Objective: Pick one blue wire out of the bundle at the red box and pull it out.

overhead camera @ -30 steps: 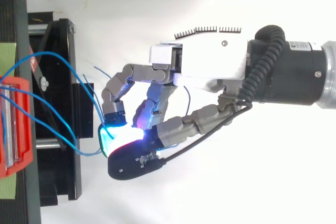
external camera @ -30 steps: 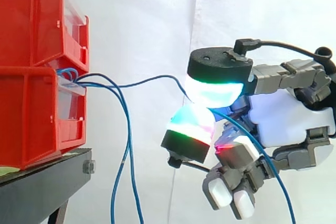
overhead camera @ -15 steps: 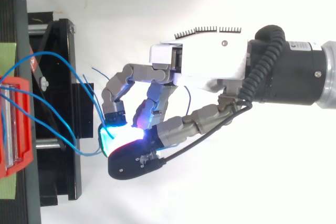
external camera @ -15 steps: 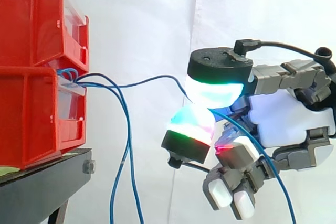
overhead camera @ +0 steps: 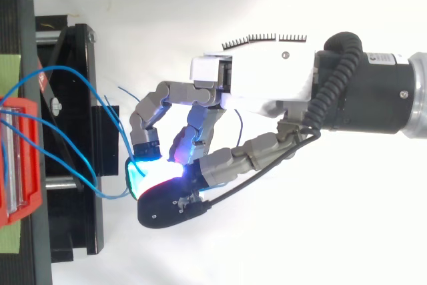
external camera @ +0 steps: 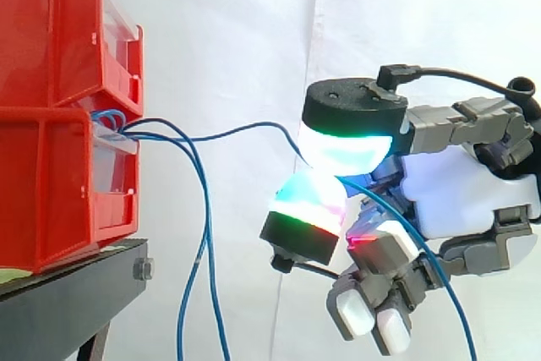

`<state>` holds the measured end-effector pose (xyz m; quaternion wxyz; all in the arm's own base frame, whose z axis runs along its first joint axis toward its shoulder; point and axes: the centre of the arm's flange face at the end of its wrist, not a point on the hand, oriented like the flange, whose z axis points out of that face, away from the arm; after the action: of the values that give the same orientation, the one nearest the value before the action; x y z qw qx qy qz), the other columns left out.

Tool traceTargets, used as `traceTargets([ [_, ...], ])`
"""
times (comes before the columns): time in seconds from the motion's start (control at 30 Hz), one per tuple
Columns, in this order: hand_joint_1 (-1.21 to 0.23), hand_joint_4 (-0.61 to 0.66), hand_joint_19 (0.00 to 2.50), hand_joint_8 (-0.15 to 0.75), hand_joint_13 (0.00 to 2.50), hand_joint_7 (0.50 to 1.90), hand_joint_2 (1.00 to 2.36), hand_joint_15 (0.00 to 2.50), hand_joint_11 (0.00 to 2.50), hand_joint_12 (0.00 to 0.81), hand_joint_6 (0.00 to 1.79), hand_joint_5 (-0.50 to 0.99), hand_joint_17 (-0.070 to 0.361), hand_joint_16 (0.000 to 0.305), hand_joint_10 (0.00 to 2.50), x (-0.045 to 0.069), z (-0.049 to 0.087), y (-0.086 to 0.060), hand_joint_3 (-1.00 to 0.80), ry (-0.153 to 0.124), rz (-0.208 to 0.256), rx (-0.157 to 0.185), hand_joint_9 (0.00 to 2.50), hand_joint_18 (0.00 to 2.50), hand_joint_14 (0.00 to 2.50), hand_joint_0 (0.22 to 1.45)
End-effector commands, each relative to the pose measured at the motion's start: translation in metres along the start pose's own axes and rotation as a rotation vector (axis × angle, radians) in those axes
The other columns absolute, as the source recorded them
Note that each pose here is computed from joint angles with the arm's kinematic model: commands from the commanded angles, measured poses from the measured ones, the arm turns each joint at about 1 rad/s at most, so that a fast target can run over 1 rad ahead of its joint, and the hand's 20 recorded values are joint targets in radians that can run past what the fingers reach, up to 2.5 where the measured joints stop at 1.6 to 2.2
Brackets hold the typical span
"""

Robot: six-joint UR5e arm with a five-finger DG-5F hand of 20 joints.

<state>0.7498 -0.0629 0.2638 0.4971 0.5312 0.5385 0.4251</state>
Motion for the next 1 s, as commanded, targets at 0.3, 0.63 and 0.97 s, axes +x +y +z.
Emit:
traceTargets([
  [0.3,-0.81,-0.03,0.42,0.404,0.90,1.05,1.00,0.50,0.76,0.485,0.97,-0.11,0.141,0.063,0.01,0.0000,-0.0002,-0.0007,0.06,0.000,0.000,0.001,1.14,0.91,0.01,0.64],
  [0.63,-0.81,-0.03,0.42,0.402,0.89,1.05,1.00,0.50,0.76,0.485,0.97,-0.11,0.141,0.063,0.01,-0.0002,-0.0004,-0.0015,0.06,-0.001,-0.001,0.003,1.14,0.90,0.01,0.64],
  [0.97,-0.81,-0.03,0.42,0.405,0.89,1.04,1.00,0.50,0.77,0.485,0.97,-0.11,0.141,0.063,0.01,0.0000,-0.0004,-0.0015,0.06,0.000,-0.001,0.003,1.14,0.90,0.01,0.64],
])
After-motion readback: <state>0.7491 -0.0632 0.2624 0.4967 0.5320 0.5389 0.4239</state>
